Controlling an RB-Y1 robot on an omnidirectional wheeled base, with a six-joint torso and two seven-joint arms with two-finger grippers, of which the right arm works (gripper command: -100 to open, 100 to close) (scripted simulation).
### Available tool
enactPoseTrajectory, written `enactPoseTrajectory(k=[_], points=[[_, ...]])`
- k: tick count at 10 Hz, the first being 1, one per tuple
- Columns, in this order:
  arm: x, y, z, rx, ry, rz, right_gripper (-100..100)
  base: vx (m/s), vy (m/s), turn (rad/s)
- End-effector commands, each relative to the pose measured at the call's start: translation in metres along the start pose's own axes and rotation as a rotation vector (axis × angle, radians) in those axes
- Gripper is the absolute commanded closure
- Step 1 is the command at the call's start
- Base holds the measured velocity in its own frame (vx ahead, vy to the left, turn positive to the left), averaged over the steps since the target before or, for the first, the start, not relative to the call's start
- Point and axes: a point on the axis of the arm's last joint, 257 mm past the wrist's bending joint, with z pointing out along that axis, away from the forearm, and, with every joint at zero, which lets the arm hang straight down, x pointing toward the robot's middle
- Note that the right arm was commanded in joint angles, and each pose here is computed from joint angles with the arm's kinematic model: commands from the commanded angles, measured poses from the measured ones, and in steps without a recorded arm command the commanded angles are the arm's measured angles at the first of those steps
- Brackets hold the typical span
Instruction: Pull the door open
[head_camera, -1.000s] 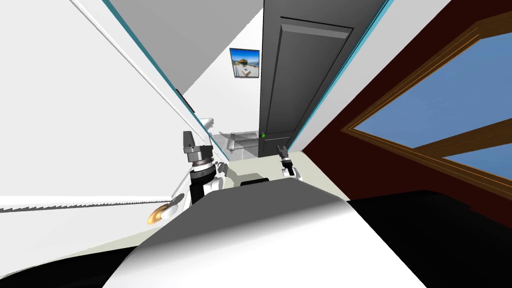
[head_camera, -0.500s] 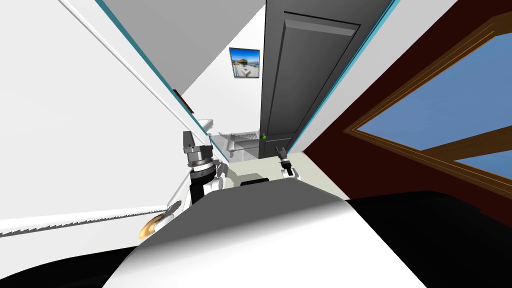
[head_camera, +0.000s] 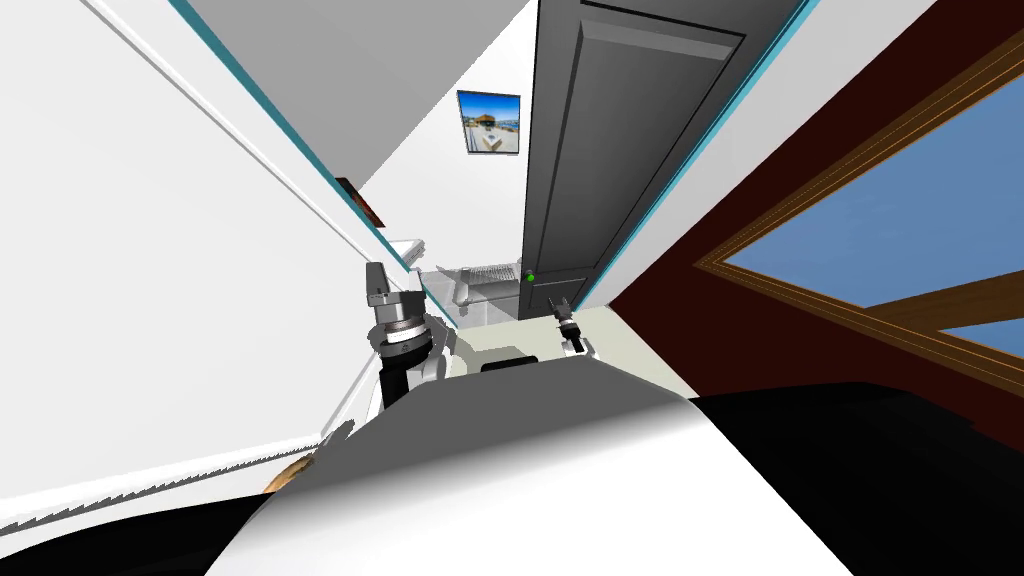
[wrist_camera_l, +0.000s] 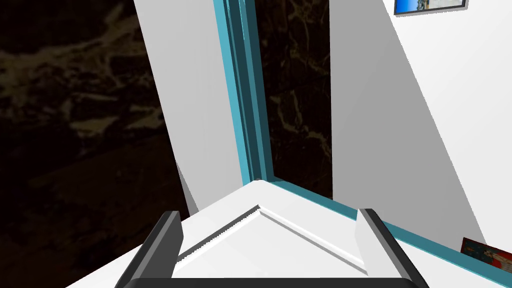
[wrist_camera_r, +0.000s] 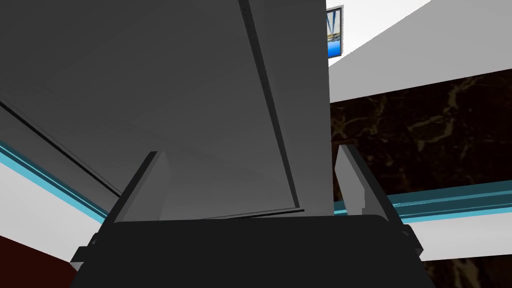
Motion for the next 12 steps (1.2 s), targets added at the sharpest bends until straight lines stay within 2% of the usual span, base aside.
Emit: enactPoseTrajectory(k=[1, 12], points=[[0.010, -0.002, -0.0028, 0.000, 0.020, -0.025, -100, 0.101, 0.032, -0.008], [0.066, 0.002, -0.0172, -0.018, 0.133, -0.149, -100, 0.102, 0.022, -0.008]])
